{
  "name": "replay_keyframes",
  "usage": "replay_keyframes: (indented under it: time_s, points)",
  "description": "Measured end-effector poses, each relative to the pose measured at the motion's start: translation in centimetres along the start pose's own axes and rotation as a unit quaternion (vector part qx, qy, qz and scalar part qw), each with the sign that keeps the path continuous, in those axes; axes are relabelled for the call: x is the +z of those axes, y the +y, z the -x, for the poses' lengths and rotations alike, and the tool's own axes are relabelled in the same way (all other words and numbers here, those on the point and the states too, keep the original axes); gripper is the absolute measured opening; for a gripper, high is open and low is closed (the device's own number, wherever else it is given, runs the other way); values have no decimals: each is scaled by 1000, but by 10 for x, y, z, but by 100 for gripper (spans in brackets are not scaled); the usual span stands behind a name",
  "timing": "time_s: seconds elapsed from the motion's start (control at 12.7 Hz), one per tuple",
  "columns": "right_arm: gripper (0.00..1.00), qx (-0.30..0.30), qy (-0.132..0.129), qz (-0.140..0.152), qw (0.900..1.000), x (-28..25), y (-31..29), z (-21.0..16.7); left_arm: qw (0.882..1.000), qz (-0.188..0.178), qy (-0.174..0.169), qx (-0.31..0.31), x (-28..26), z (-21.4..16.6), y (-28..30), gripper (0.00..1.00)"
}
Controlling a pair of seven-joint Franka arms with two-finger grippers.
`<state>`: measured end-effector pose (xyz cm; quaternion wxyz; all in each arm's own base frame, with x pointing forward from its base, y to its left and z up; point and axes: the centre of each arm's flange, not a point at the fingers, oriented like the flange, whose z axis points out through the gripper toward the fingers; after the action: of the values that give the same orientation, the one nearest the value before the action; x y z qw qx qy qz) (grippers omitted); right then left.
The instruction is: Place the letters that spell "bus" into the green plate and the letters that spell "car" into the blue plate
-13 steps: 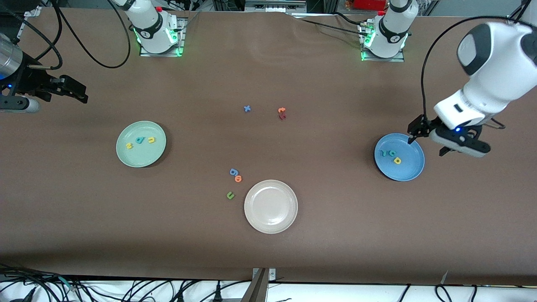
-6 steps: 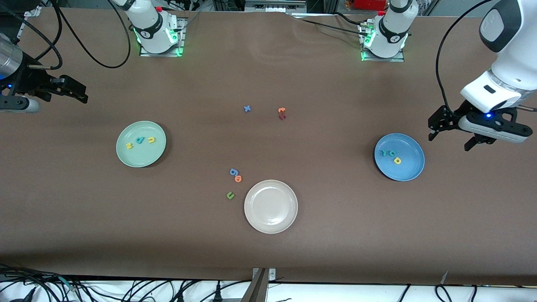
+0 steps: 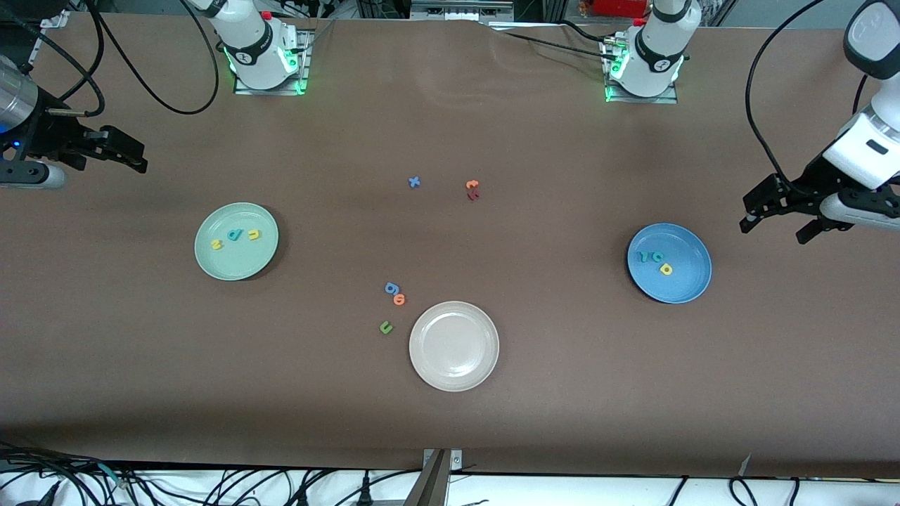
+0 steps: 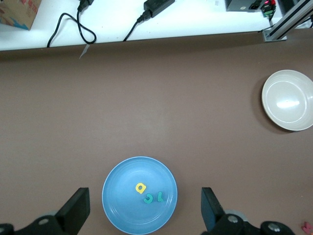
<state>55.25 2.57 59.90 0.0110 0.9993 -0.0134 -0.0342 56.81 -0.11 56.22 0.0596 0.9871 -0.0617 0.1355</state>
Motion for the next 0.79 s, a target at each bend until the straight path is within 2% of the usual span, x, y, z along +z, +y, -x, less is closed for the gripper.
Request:
replay_keyframes:
  time_s: [0.24,0.47,0.79]
  points:
    - [100,0,0,0,1000,0,0,0,999,-20,-34,0,-32,19,-5,100]
    - [100,-1,0,0,1000,0,0,0,995,-84,-63,0,-40,34,18,100]
    - [100,-1,0,0,1000,0,0,0,992,-95,-77,-17,-35,44,31,100]
